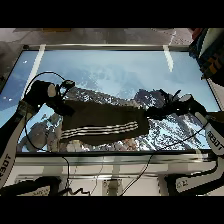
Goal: Fold the clothes and pants, and hang the long-sleeved shirts on hangers.
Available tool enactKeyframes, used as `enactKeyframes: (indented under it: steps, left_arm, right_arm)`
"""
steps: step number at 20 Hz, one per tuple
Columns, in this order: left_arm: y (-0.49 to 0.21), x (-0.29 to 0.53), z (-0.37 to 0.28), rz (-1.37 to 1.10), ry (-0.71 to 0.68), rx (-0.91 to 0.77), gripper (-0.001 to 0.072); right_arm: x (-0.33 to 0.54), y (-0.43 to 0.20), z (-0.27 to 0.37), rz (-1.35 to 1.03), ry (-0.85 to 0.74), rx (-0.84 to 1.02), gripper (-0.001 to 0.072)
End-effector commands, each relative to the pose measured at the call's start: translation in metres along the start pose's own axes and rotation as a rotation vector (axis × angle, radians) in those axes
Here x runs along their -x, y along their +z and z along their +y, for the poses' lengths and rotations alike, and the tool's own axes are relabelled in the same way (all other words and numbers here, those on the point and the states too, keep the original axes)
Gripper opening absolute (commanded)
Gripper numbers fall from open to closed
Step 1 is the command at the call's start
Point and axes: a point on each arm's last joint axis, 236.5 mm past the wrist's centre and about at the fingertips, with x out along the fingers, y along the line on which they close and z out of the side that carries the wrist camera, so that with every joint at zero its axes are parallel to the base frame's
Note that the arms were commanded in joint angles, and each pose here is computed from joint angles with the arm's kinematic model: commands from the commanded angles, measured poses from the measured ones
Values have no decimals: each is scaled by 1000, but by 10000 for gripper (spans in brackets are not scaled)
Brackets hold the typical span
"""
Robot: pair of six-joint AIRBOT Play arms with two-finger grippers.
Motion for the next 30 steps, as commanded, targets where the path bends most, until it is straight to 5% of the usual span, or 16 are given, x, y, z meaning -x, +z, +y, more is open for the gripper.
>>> enactKeyframes:
  steps: [1,5,6,9,12,14,15,22,30]
  left_arm:
    - [1,0,-3,-4,-13,3,12]
    - [1,0,-3,-4,-13,3,12]
    - [1,0,-3,-4,-13,3,12]
    - [1,0,-3,-4,-13,3,12]
    - [1,0,-3,-4,-12,3,48]
    - [1,0,-3,-4,-12,3,442]
    - [1,0,-3,-4,-12,3,545]
    - [1,0,-3,-4,-12,3,544]
    - [1,0,-3,-3,-12,3,544]
  right_arm:
    - [-29,-16,6,84,25,-36,596]
    - [-48,-24,21,127,77,3,581]
    - [-51,-21,27,114,84,26,485]
    - [-55,-3,44,49,106,58,22]
    - [-35,27,72,-8,172,98,22]
    - [-7,53,96,-72,209,144,22]
    - [11,68,108,-117,219,154,22]
    - [212,151,174,-578,163,192,22]
    - [440,154,56,-1067,-195,-193,23]
